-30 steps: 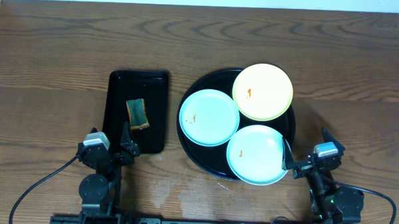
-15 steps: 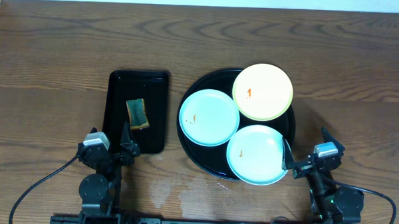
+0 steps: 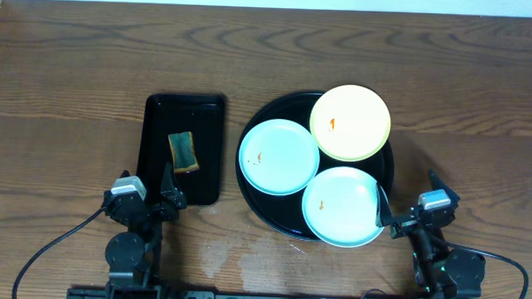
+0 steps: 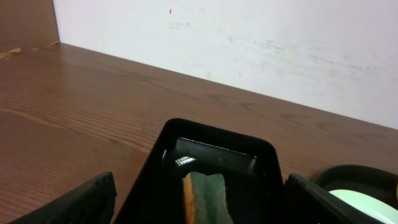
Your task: Clean dirty plates on tray and stack at the side
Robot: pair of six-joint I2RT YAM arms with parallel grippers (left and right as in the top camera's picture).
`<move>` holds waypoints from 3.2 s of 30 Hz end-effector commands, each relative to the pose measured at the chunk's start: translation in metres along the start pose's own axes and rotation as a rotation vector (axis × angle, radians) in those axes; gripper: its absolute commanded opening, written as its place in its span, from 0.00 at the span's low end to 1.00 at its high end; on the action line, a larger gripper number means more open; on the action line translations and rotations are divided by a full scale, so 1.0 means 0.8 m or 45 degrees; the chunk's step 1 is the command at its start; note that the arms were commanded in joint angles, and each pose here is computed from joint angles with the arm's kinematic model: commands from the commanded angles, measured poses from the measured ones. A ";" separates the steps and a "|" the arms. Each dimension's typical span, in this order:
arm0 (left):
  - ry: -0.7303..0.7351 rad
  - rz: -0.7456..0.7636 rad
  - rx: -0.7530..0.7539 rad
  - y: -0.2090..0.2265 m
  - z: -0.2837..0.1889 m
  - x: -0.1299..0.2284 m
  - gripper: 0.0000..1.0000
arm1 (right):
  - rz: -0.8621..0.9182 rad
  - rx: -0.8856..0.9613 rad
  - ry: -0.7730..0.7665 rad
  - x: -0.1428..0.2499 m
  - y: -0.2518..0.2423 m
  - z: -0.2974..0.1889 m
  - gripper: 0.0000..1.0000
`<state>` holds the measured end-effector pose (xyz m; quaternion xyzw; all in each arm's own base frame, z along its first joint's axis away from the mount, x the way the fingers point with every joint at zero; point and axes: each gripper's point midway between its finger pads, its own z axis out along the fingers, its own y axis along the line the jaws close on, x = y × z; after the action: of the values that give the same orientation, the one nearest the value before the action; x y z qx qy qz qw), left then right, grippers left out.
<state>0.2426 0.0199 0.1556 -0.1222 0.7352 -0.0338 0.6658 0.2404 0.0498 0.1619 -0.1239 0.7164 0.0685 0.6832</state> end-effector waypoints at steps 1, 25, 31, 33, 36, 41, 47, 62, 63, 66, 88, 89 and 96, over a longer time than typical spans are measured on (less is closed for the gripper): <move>0.046 -0.006 -0.026 0.007 0.003 0.021 0.87 | 0.002 0.018 0.002 0.002 -0.004 0.000 0.99; 0.004 -0.092 0.347 -0.057 -0.005 0.002 0.87 | 0.186 -0.155 -0.095 -0.024 0.024 -0.003 0.99; -0.063 -0.107 0.462 -0.083 -0.021 -0.049 0.87 | 0.194 -0.173 -0.214 -0.078 0.024 -0.012 0.99; -0.034 -0.143 0.459 -0.087 -0.023 -0.067 0.87 | 0.200 -0.199 -0.188 -0.097 0.027 -0.014 0.99; 0.104 -0.161 0.453 -0.098 -0.020 -0.089 0.87 | 0.227 -0.250 -0.091 -0.125 0.031 -0.009 0.99; 0.431 -0.199 0.534 -0.133 -0.004 -0.108 0.87 | 0.344 -0.377 0.201 -0.159 0.042 0.022 0.99; 0.890 -0.308 0.571 -0.161 0.015 -0.097 0.87 | 0.517 -0.446 0.607 -0.165 0.052 0.073 0.99; 1.249 -0.246 0.475 -0.170 0.022 -0.024 0.86 | 0.587 -0.288 1.247 -0.006 0.122 0.150 0.71; 1.249 -0.195 0.434 -0.167 0.022 -0.019 0.86 | 0.548 -0.234 1.287 0.009 0.125 0.151 0.67; 1.238 -0.100 0.419 -0.176 0.019 -0.013 0.94 | 0.488 -0.125 1.409 0.058 0.138 0.154 0.56; 1.358 -0.079 0.398 -0.181 0.035 0.027 0.42 | 0.721 0.102 1.558 0.180 0.161 0.194 0.01; 1.375 -0.074 0.394 -0.182 0.036 0.032 0.40 | 0.716 0.096 1.555 0.179 0.161 0.195 0.01; 1.406 0.054 -0.020 -0.124 0.058 0.068 0.23 | 0.671 0.063 1.555 0.179 0.162 0.195 0.01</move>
<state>0.2850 -0.1188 0.1207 -0.0174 0.9727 -0.1686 0.1583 0.3483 0.1995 0.0041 0.0681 0.9811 0.1403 0.1144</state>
